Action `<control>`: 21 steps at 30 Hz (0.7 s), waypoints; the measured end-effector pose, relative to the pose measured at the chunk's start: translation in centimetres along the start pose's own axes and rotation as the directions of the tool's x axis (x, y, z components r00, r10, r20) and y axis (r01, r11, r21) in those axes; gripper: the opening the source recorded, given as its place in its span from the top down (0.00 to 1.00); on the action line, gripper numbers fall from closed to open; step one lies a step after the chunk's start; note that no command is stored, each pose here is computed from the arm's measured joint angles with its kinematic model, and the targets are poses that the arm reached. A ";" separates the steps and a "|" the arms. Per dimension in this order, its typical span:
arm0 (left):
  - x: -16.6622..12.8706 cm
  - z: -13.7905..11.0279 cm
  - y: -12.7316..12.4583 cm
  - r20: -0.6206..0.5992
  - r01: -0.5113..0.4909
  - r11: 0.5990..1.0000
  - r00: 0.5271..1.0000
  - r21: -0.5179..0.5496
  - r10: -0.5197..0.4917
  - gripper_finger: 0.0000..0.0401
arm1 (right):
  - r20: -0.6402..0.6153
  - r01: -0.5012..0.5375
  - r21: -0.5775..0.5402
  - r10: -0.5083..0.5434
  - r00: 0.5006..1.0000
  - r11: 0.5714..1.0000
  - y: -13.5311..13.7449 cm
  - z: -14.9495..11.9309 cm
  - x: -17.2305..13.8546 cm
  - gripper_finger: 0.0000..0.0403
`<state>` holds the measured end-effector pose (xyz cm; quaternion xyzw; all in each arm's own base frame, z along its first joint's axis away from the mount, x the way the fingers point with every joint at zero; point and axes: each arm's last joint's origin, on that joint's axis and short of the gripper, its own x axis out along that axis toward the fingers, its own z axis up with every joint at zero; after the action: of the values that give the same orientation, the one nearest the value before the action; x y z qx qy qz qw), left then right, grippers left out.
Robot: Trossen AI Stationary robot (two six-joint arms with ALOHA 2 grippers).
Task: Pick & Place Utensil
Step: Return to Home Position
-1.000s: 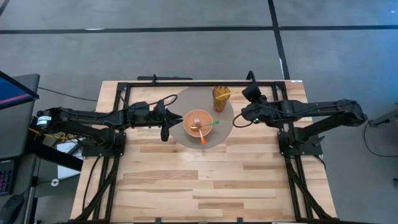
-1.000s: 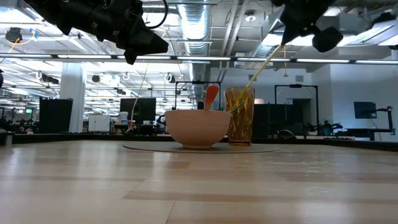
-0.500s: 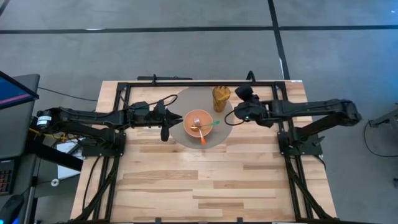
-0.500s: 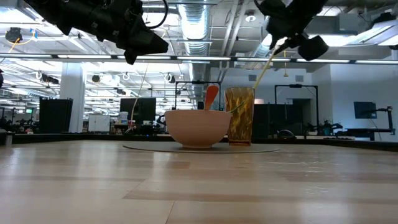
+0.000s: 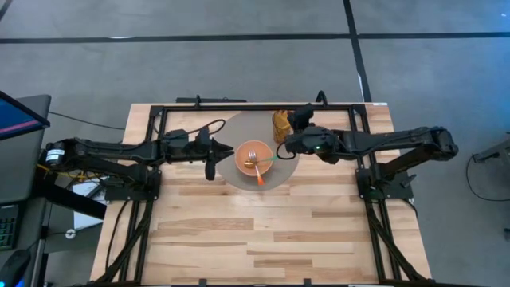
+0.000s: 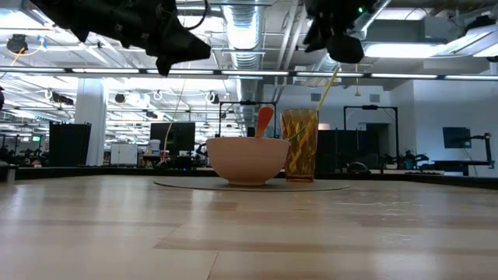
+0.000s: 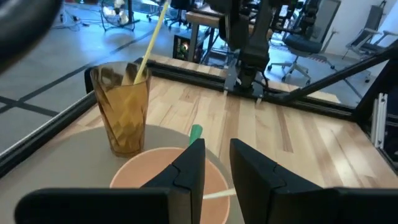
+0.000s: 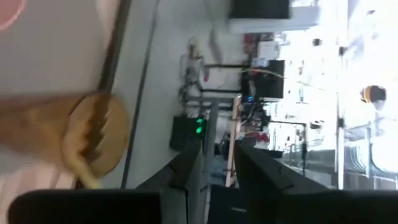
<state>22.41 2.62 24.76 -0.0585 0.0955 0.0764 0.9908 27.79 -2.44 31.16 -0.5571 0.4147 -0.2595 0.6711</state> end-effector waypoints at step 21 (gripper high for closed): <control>-12.3 3.2 0.0 0.318 -0.028 0.984 0.948 0.175 -0.029 0.81 | 0.522 -0.495 0.686 0.114 0.846 0.533 0.2 -10.6 -10.3 0.97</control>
<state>11.07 1.35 30.32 0.0431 -0.0598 0.0757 0.9944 13.43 0.29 33.36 -0.1530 0.1933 -0.1678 0.9545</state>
